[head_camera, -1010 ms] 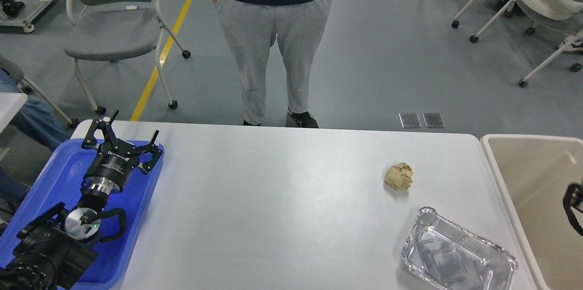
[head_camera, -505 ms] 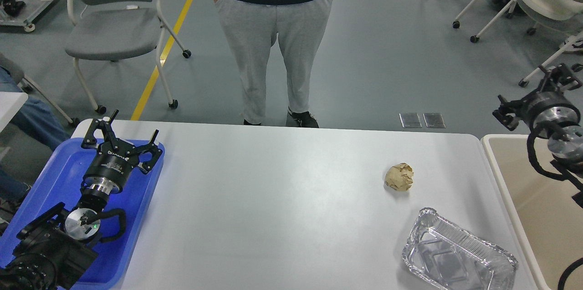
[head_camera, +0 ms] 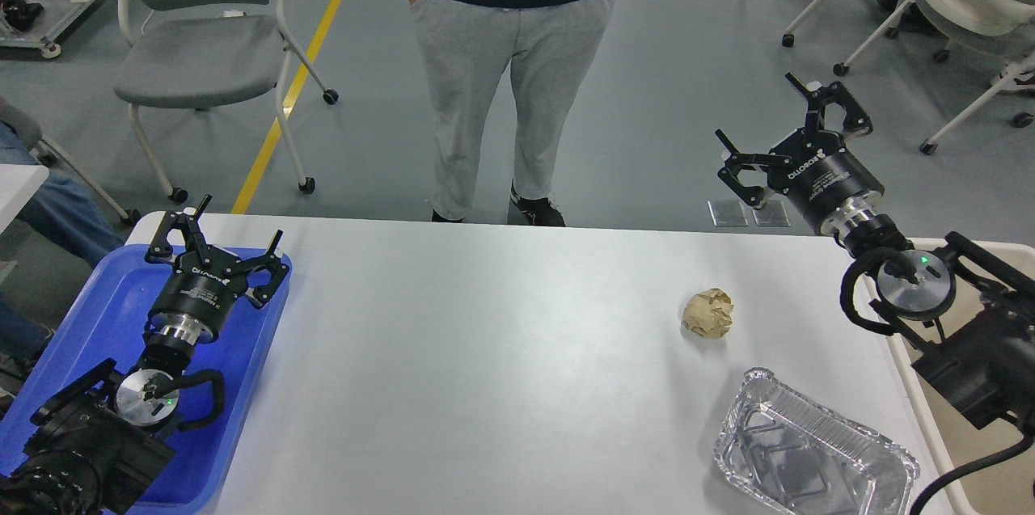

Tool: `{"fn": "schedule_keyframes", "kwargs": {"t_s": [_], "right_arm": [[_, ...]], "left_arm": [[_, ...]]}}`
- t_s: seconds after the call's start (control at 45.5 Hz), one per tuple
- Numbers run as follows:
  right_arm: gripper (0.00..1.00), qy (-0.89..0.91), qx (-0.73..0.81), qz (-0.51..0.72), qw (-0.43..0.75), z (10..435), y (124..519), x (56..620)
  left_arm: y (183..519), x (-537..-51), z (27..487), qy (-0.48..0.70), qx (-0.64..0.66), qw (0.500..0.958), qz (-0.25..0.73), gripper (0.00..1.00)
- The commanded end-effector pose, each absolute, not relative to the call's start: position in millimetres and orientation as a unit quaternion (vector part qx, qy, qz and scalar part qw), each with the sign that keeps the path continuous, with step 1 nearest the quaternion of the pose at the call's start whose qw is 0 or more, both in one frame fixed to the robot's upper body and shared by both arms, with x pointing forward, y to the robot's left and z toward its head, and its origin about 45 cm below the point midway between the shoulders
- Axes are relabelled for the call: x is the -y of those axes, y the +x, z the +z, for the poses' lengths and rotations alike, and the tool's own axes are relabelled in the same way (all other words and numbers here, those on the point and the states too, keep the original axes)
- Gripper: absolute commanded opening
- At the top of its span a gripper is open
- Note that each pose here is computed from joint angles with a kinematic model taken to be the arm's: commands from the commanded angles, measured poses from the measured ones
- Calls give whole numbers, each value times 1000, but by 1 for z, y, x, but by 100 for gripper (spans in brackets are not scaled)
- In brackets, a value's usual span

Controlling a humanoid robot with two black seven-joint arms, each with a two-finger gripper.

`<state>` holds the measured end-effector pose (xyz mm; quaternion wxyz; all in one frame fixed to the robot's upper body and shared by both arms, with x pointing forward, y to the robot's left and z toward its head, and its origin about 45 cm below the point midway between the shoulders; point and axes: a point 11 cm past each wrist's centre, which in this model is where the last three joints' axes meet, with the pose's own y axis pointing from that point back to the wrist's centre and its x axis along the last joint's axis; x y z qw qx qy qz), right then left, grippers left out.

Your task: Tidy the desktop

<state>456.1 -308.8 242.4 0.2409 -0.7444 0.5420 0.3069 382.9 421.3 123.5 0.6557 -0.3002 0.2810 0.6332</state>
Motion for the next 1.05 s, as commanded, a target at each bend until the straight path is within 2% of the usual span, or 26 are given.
{"fn": "schedule_keyframes", "kwargs": {"t_s": [0.0,0.417,0.747,1.032], "right_arm": [[100,-765,-476,339,271,225,443,270],[100,-731,-480,398,277,168,423,243],[100,-698,-555,380,247,132,420,305],[100,-698,-559,377,243,133,422,308]], "left_arm": [[383,-421,123,-300,-281,656,633,100],[383,-421,123,-300,-281,656,633,100],[383,-421,123,-300,-281,656,633,100],[383,-421,123,-300,-281,656,633,100]]}}
